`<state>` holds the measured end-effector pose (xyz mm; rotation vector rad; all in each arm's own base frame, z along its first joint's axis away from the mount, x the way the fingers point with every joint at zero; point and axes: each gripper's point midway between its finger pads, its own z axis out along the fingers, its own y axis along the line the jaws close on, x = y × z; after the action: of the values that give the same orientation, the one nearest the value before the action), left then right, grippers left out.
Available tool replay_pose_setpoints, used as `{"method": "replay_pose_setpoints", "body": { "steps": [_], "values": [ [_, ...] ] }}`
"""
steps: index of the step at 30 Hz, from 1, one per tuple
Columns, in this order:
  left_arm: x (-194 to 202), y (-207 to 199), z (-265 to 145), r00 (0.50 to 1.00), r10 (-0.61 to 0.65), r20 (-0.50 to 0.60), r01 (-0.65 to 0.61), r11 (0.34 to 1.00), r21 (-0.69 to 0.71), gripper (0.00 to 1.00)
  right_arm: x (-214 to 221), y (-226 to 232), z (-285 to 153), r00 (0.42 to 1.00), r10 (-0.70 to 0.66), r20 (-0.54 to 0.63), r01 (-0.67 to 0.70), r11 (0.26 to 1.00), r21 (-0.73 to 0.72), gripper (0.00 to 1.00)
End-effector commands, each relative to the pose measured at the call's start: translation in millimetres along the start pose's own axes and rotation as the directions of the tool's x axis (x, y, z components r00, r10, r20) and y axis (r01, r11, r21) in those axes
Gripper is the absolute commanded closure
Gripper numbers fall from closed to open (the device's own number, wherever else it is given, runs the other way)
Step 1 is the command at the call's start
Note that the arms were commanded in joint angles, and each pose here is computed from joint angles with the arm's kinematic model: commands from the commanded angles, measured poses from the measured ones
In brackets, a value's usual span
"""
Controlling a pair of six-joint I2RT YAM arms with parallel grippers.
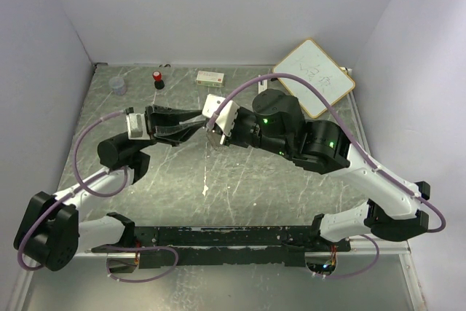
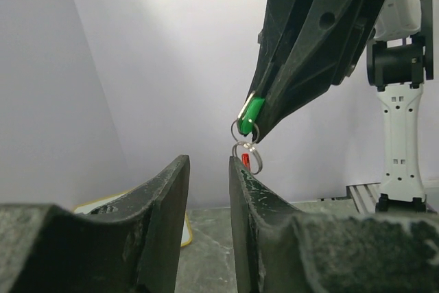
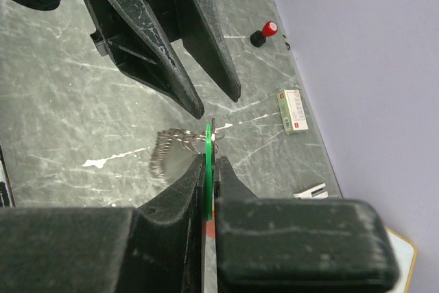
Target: Remove the keys from the keyring
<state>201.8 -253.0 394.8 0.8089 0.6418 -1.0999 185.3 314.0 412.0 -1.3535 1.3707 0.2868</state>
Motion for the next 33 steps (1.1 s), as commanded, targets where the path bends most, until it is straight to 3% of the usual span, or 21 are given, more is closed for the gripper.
{"method": "replay_pose_setpoints", "body": {
  "steps": [1,21,33],
  "values": [
    [-24.4,-11.5,7.5,0.999,0.025,0.048,-0.029,0.996,0.082,0.58,-8.0,-5.1,-0.5,0.999,0.005,0.037,-0.006,1.0,0.02,1.0],
    [-17.2,-17.0,9.1,0.994,-0.081,0.073,0.069,0.986,0.154,0.55,-8.3,-6.0,-0.7,0.999,0.007,0.041,-0.008,1.0,0.028,1.0],
    [-25.4,-16.1,8.4,0.994,-0.042,0.103,0.029,0.991,0.129,0.58,-7.7,-5.3,-0.3,0.999,0.005,0.042,-0.006,1.0,0.025,1.0]
  ]
}}
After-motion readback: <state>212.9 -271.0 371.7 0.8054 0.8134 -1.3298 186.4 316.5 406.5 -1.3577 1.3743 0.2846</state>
